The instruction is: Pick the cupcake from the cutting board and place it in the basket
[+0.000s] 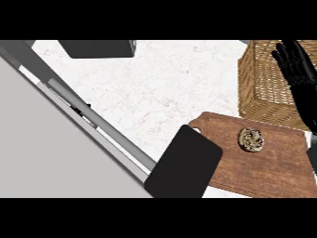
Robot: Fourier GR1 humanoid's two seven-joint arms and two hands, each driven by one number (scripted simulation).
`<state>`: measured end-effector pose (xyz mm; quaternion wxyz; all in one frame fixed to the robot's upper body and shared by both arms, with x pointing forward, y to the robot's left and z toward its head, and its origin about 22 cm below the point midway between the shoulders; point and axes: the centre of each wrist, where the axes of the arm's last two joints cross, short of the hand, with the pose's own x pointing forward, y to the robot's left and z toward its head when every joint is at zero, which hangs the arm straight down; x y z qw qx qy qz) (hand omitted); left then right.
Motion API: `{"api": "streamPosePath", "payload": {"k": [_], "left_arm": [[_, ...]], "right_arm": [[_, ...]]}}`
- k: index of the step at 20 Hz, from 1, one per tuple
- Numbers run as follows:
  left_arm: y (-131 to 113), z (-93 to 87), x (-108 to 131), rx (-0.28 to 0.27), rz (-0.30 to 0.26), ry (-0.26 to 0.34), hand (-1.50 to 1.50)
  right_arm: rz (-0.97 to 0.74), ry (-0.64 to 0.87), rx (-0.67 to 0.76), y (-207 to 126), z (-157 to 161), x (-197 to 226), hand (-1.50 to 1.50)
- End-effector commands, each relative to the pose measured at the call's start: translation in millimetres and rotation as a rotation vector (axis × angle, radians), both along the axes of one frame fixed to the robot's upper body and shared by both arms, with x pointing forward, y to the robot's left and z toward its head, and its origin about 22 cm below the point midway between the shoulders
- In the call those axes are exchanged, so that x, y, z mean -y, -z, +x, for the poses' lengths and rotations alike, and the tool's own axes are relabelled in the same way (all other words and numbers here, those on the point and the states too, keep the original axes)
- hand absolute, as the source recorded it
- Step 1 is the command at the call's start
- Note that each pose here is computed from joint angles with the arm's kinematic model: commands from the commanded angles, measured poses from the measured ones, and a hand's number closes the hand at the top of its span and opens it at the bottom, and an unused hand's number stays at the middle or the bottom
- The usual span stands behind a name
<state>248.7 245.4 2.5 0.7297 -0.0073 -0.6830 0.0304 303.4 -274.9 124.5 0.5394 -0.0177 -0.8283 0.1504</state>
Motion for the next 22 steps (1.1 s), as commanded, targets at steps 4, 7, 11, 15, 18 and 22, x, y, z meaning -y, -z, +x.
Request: {"api": "streamPosePath", "payload": {"k": [4, 7, 11, 15, 18, 22], "left_arm": [[23, -21.1, -29, -0.248, 0.115, -0.004, 0.0], [52, -43.3, -29, -0.409, 0.146, 0.017, 0.0], [61, -57.3, -47, -0.495, 0.168, -0.036, 0.0], [53, -55.4, -61, -0.497, 0.186, -0.065, 0.0], [54, -58.6, -48, -0.497, 0.156, -0.051, 0.0], [48, -55.5, -55, -0.489, 0.174, -0.05, 0.0]], "right_arm": [[0.207, -0.399, -0.076, 18, 11, -38, 1.5], [0.043, -0.779, -0.047, 6, 1, -67, 1.5], [0.056, -0.893, -0.136, 52, -33, -83, -1.5], [-0.157, -0.756, -0.077, 47, -47, -78, -1.5], [-0.427, -0.538, 0.05, 2, -24, -51, -1.5], [-0.705, -0.356, 0.146, -55, -19, -22, -1.5]]}}
